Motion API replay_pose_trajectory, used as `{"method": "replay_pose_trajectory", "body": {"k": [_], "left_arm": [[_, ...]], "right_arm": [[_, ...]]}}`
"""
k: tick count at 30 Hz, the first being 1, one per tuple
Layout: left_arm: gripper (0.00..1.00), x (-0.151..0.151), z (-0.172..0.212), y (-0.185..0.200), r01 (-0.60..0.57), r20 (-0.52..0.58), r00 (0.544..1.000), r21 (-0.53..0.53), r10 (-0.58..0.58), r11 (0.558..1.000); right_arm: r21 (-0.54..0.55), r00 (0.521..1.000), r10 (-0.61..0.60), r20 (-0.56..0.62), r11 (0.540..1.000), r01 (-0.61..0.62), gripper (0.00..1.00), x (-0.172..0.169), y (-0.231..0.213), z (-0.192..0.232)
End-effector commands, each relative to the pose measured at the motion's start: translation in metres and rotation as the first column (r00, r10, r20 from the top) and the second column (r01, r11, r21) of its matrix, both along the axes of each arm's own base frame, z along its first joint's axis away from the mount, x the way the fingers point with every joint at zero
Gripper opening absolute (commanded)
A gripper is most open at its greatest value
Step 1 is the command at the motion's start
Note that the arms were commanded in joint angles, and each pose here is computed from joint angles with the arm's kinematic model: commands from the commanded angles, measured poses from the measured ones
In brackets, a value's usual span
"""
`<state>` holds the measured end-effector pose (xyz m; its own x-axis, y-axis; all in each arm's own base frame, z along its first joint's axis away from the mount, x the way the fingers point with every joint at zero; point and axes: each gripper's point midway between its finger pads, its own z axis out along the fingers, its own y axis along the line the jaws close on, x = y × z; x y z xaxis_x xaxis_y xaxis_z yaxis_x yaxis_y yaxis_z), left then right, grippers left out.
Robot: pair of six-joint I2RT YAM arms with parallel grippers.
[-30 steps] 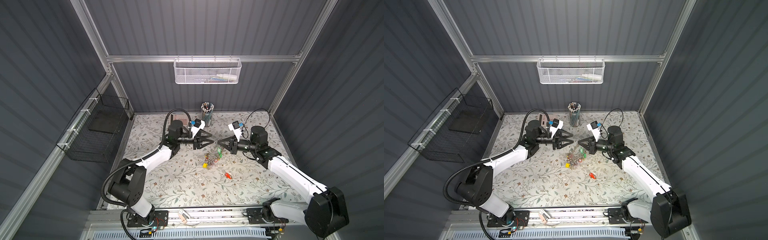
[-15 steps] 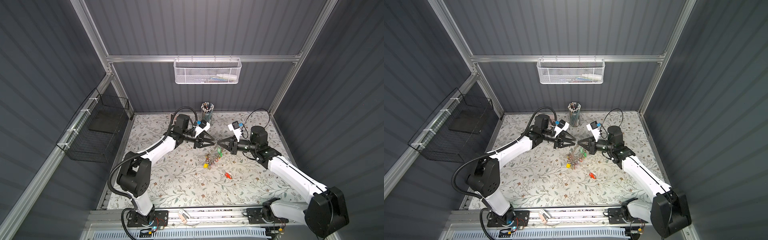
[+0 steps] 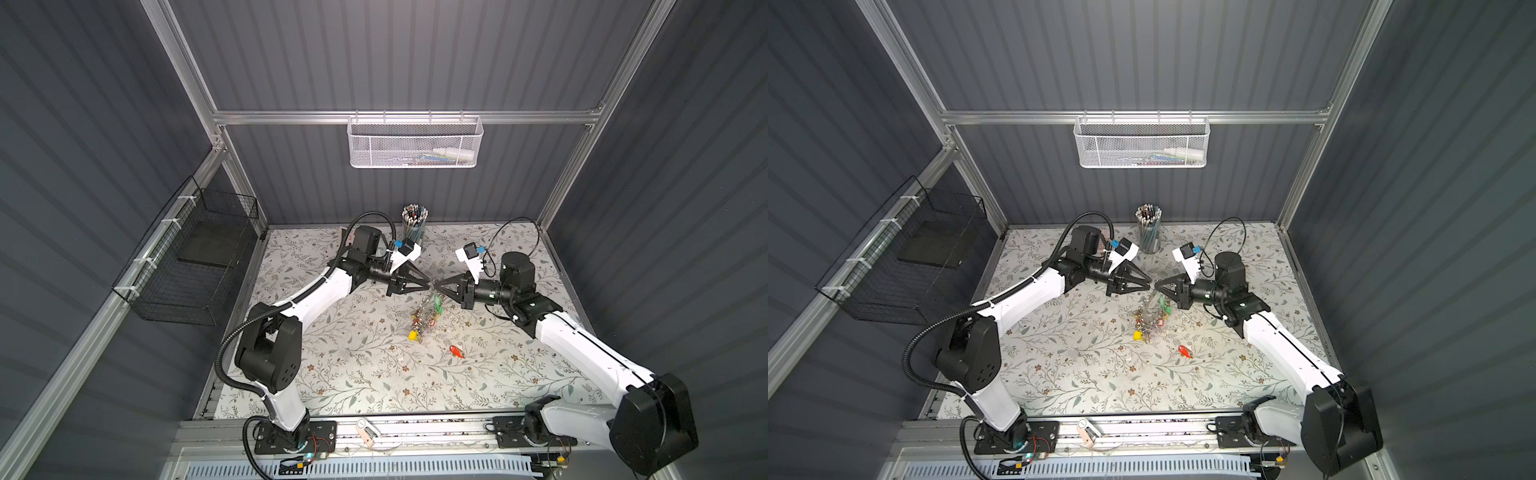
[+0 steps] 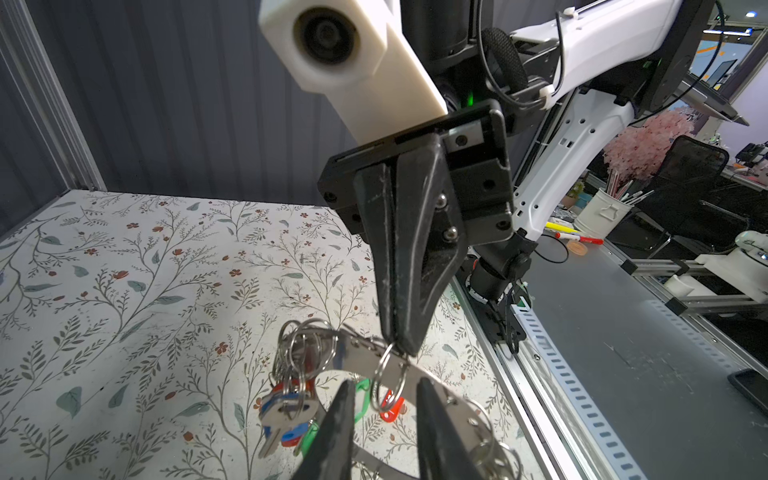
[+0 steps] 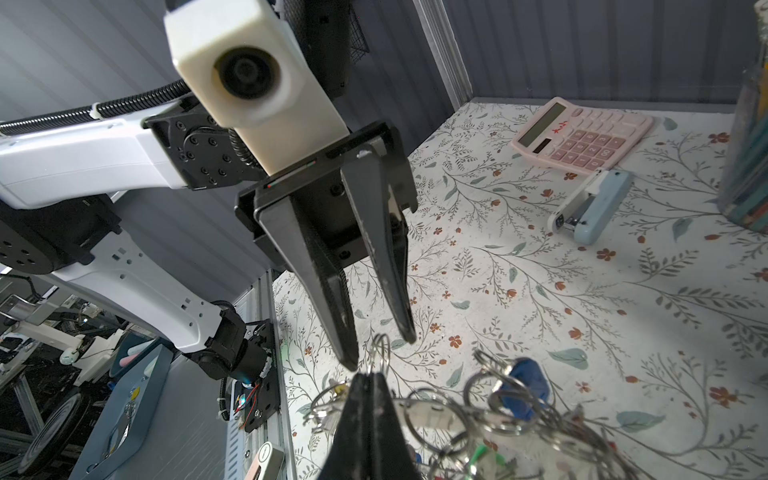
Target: Put the keys on the keyring
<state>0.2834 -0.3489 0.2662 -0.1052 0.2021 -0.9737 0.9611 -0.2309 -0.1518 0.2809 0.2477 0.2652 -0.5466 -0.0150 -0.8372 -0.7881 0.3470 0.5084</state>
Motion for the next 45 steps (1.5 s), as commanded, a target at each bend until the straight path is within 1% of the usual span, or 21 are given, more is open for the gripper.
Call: {"method": "replay_pose_trajectory", "body": {"k": [1,6,10,13,17,18,19,21,23,24,27,30,33,39,45], "left_arm": [[0.26,0.003,0.002,0.002,0.012,-0.013,1.0,-0.003,-0.012,1.0],[0.2,0.005,-0.001,0.001,0.009,-0.022,1.0,0.005,-0.009,1.0],[0.18,0.005,-0.003,0.001,0.01,-0.028,1.0,0.009,-0.009,1.0],[0.11,0.005,-0.005,0.001,0.01,-0.038,0.999,0.014,-0.009,1.0],[0.09,0.005,-0.006,0.001,0.011,-0.044,0.999,0.016,-0.011,1.0],[0.09,0.005,-0.006,0.001,0.011,-0.043,0.999,0.016,-0.01,1.0],[0.09,0.008,0.007,-0.001,0.012,-0.015,1.0,-0.001,-0.012,1.0],[0.1,0.008,0.007,-0.001,0.017,-0.014,1.0,-0.005,-0.017,1.0],[0.21,0.007,0.009,-0.001,0.021,-0.012,1.0,-0.01,-0.021,1.0],[0.25,0.007,0.009,-0.001,0.022,-0.01,1.0,-0.011,-0.022,1.0],[0.27,0.006,0.01,-0.001,0.026,-0.008,1.0,-0.014,-0.026,1.0],[0.27,0.006,0.01,0.0,0.03,-0.005,1.0,-0.017,-0.031,0.999],[0.23,0.004,0.008,0.0,0.039,-0.011,0.999,-0.016,-0.039,0.999],[0.2,0.002,0.006,0.001,0.05,-0.018,0.999,-0.008,-0.05,0.999],[0.21,0.001,0.003,0.001,0.054,-0.022,0.998,-0.004,-0.054,0.999]], "right_arm": [[0.041,0.994,0.033,0.103,0.998,-0.037,0.0,-0.001,0.005,0.031],[0.04,0.994,0.035,0.101,0.998,-0.039,0.0,-0.002,0.005,0.03],[0.041,0.994,0.034,0.102,0.998,-0.038,0.0,-0.001,0.005,0.031],[0.039,0.994,0.035,0.099,0.998,-0.039,0.0,-0.001,0.006,0.03],[0.038,0.995,0.037,0.095,0.998,-0.04,0.0,0.0,0.006,0.028],[0.038,0.995,0.037,0.094,0.998,-0.04,0.0,0.0,0.007,0.028],[0.037,0.995,0.036,0.094,0.999,-0.04,0.0,0.0,0.007,0.028],[0.037,0.995,0.036,0.092,0.999,-0.039,0.0,0.001,0.006,0.028],[0.036,0.995,0.039,0.091,0.998,-0.042,0.0,0.001,0.007,0.027],[0.036,0.995,0.038,0.092,0.998,-0.042,0.0,0.001,0.007,0.027],[0.036,0.995,0.039,0.09,0.998,-0.042,0.0,0.001,0.007,0.027],[0.037,0.995,0.039,0.09,0.998,-0.042,0.0,0.001,0.007,0.027],[0.036,0.995,0.037,0.089,0.999,-0.04,0.0,0.002,0.007,0.027],[0.036,0.995,0.035,0.089,0.999,-0.038,0.0,0.003,0.007,0.027],[0.035,0.995,0.034,0.093,0.999,-0.038,0.0,0.003,0.007,0.028]]}}
